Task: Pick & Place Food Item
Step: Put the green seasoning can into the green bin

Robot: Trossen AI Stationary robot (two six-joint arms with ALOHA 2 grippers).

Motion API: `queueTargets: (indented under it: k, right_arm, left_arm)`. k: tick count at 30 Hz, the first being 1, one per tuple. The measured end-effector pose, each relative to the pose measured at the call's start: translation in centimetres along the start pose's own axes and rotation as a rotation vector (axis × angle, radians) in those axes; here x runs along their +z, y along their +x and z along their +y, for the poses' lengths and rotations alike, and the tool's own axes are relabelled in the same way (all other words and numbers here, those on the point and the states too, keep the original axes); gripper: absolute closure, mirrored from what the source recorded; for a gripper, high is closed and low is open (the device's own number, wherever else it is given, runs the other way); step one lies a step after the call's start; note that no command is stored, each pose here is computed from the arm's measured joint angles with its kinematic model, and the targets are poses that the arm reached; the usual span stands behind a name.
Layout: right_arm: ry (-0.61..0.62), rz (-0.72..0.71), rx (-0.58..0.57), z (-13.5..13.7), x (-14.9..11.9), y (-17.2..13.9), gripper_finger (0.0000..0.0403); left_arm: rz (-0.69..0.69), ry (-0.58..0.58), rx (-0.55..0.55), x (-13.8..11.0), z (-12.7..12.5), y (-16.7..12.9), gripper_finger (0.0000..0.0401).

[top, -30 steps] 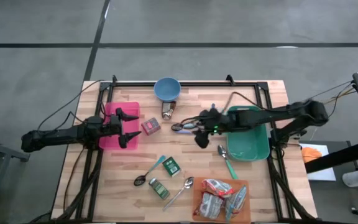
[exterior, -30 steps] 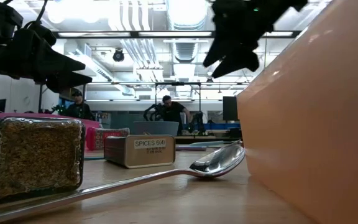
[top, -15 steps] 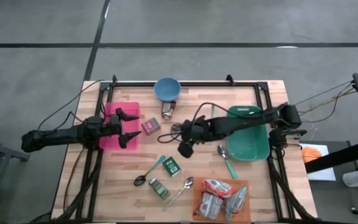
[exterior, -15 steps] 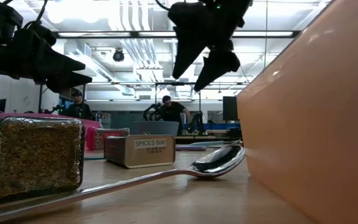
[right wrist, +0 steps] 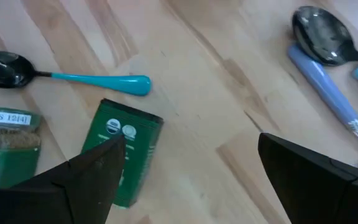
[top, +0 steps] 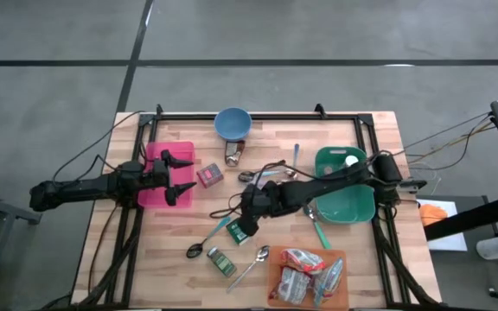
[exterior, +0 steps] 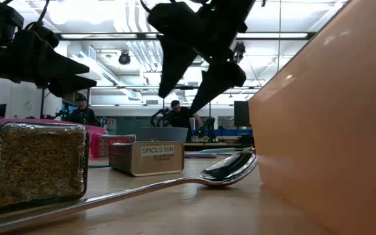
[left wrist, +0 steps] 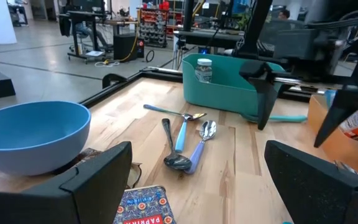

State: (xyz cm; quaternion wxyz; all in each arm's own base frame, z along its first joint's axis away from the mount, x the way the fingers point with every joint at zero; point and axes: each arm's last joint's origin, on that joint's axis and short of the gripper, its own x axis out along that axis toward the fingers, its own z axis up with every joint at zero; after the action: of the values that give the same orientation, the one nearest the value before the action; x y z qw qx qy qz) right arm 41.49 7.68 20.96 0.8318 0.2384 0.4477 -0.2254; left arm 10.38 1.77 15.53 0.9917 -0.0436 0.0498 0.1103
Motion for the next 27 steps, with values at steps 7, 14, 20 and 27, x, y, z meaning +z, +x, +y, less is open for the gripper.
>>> queueTargets:
  k: [7, 14, 20, 27]
  right_arm:
    - [0.008, -0.005, 0.008, 1.5, 0.3, 1.0, 0.004]
    - [-0.034, 0.035, 0.02, 4.0, 0.6, 3.1, 0.004]
    - [-0.051, 0.067, 0.026, 6.3, 0.7, 4.3, 0.004]
    - [-0.014, 0.067, -0.072, 7.2, 1.0, 4.5, 0.004]
  left_arm:
    - [0.0, 0.0, 0.0, 0.0, 0.0, 0.0, 0.0029]
    - [0.0, 0.0, 0.0, 0.0, 0.0, 0.0, 0.0029]
    - [0.0, 0.0, 0.0, 0.0, 0.0, 0.0, 0.0029]
    - [0.006, 0.0, 0.001, 0.0, 0.0, 0.0, 0.0029]
